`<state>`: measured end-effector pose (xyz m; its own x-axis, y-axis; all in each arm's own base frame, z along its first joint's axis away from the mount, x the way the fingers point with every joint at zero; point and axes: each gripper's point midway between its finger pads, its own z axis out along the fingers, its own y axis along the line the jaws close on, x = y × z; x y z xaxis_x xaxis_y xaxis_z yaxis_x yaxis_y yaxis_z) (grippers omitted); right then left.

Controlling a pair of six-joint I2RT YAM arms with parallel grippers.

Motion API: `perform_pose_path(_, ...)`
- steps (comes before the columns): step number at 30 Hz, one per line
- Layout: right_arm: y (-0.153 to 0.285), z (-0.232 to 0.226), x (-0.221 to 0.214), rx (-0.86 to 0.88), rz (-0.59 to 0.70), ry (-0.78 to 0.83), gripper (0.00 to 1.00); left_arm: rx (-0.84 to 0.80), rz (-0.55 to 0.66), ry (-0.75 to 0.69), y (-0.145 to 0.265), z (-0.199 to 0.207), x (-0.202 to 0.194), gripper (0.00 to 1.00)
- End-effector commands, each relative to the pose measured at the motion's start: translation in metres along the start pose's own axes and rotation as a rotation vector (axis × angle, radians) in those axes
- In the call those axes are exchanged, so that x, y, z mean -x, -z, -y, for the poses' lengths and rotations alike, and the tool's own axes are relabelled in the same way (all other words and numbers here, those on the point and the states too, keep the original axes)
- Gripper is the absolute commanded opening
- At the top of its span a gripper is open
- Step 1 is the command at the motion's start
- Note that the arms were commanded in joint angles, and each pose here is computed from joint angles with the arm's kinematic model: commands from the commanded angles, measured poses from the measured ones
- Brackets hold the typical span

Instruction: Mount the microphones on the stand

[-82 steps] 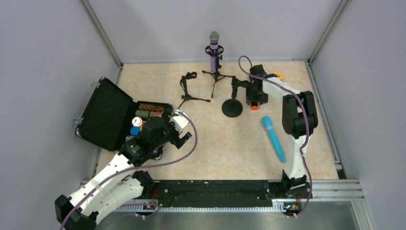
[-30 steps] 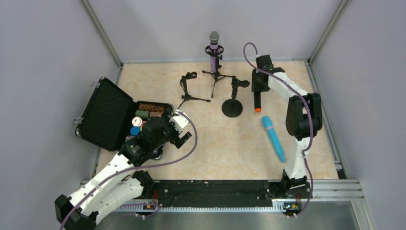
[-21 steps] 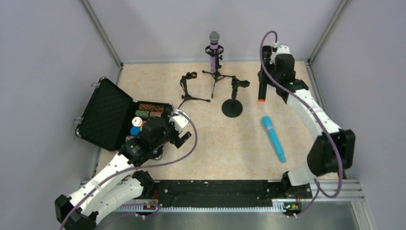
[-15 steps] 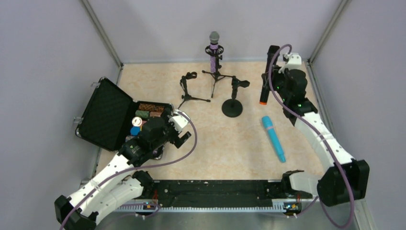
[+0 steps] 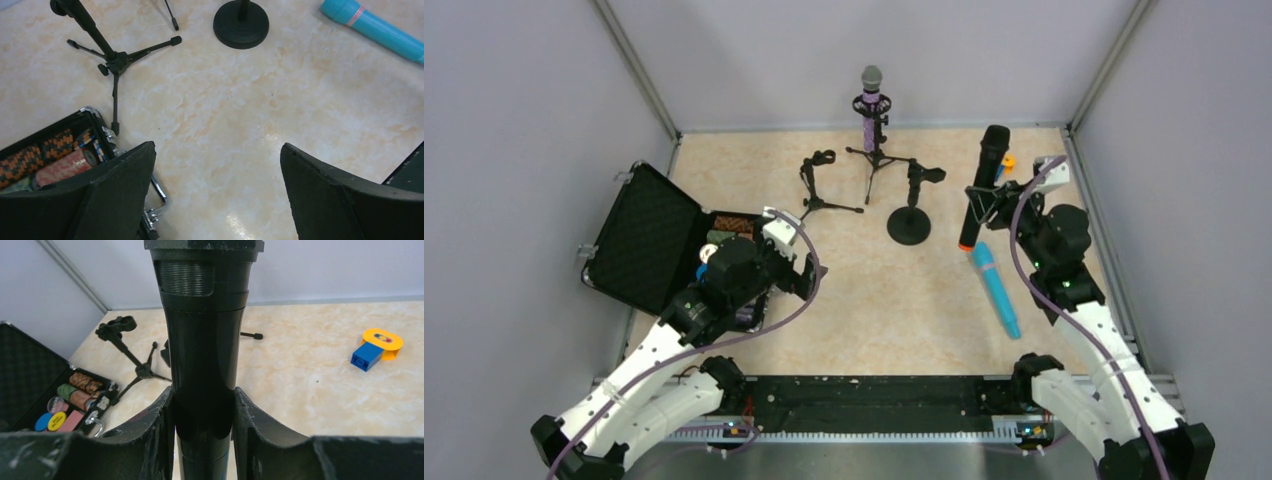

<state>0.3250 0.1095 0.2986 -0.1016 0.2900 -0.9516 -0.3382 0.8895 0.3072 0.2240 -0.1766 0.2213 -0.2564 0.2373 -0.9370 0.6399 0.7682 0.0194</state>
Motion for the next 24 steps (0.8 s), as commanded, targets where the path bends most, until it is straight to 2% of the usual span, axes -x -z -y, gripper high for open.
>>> perform_pose_path(1, 0.016, -0.023, 0.016, 0.103, 0.088, -0.048, 0.0, -0.009, 0.087, 0.226, -0.001, 0.009, 0.027, 0.99)
perform_pose_path(9, 0.029, -0.026, -0.028, 0.149, -0.021, -0.09, 0.0, -0.041, 0.179, 0.35, -0.019, 0.017, 0.017, 0.99)
perform_pose_path(14, 0.039, -0.027, -0.035, 0.164, -0.033, -0.066, 0.0, -0.05, 0.24, 0.383, -0.024, 0.017, 0.014, 0.99)
perform_pose_path(20, 0.045, -0.031, -0.053, 0.19, -0.087, -0.107, 0.0, -0.079, 0.214, 0.407, -0.038, 0.023, 0.005, 0.99)
perform_pose_path(24, 0.051, -0.045, -0.059, 0.268, -0.097, -0.18, 0.0, -0.167, 0.21, 0.434, -0.043, 0.039, 0.015, 0.99)
